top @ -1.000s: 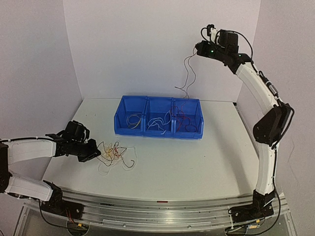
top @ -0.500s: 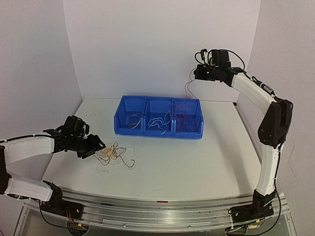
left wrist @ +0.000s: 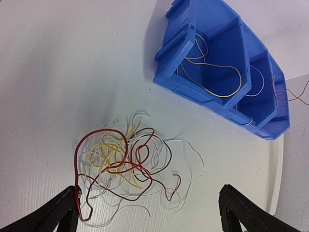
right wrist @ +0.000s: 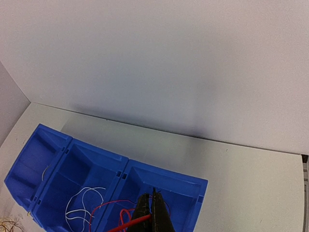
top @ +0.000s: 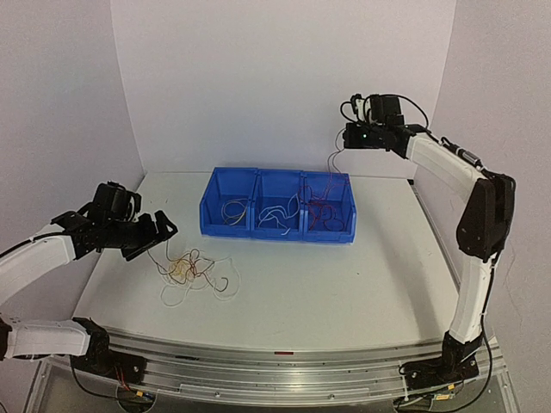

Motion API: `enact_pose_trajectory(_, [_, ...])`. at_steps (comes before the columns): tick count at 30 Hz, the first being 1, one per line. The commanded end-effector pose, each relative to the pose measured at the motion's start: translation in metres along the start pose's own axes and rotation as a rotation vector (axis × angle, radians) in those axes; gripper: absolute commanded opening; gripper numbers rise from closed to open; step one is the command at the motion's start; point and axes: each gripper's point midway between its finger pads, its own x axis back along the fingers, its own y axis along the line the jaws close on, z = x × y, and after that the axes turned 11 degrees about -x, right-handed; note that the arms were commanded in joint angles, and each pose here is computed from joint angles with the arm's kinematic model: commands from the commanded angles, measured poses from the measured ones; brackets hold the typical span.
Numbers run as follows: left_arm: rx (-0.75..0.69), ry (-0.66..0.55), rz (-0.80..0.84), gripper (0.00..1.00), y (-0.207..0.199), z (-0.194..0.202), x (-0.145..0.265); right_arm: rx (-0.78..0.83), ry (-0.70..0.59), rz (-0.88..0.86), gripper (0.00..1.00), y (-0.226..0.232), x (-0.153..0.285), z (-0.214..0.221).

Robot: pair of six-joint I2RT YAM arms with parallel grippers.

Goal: Untangle the cables

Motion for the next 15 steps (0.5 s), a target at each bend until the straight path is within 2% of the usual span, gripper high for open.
enact_pose_trajectory(1, [-0.020, -0.054, 0.004, 1.00, -0.007, -0.019, 0.017, 0.097, 0.000, -0.002, 0.00, 0.003, -0.010, 0.007])
enact_pose_trajectory(11, [-0.004, 0.003, 0.010, 1.00, -0.006, -0.005, 0.005, 0.276, 0.173, 0.057, 0.00, 0.005, -0.055, 0.093])
enact_pose_trajectory(15, [0.001, 0.015, 0.002, 1.00, -0.003, -0.001, 0.004, 0.267, 0.230, 0.103, 0.00, -0.003, -0.065, 0.122])
